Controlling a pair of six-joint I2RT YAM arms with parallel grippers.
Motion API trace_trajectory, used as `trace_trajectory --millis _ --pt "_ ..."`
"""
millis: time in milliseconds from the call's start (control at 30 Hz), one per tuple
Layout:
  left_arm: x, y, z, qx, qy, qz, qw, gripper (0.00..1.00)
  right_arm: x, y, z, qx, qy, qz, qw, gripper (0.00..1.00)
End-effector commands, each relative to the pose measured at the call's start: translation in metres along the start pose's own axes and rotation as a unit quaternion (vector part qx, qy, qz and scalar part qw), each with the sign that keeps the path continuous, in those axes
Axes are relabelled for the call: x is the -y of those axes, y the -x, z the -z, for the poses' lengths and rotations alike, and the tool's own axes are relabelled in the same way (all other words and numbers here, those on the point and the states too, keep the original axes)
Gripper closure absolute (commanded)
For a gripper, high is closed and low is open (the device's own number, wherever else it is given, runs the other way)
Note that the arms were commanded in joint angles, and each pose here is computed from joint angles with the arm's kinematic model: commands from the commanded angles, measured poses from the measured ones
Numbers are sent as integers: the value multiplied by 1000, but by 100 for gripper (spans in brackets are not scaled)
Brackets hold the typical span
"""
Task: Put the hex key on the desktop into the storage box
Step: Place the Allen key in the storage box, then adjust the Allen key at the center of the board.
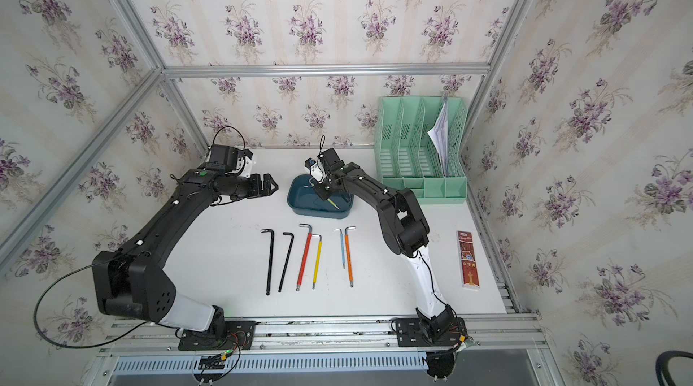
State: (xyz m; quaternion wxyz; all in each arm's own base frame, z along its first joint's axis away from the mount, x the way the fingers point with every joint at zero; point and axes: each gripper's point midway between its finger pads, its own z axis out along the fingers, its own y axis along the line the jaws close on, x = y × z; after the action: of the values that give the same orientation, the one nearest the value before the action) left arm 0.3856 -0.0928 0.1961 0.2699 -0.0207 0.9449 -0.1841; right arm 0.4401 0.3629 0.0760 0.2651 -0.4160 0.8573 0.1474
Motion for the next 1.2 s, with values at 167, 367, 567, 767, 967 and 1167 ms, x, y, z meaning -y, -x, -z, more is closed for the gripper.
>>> trace_trajectory --millis 167,367,567,767,967,1167 --pt "9 7 4 10 -33 10 999 1 -3 9 14 17 -16 -20 1000 54" --pt "16 14 23 55 -51 -6 997 1 5 22 59 65 -56 -86 993 48" --pt "10 16 16 59 -38 -28 997 1 0 8 104 114 -67 -181 974 47" --pt "17 24 22 76 -51 -45 995 1 -7 -23 121 108 -67 -228 965 48" --pt "32 14 39 107 -67 -85 988 1 -23 -33 130 107 -29 -293 950 48" --pt "44 15 33 75 -93 -81 990 1 -22 -81 128 99 -51 -356 928 50"
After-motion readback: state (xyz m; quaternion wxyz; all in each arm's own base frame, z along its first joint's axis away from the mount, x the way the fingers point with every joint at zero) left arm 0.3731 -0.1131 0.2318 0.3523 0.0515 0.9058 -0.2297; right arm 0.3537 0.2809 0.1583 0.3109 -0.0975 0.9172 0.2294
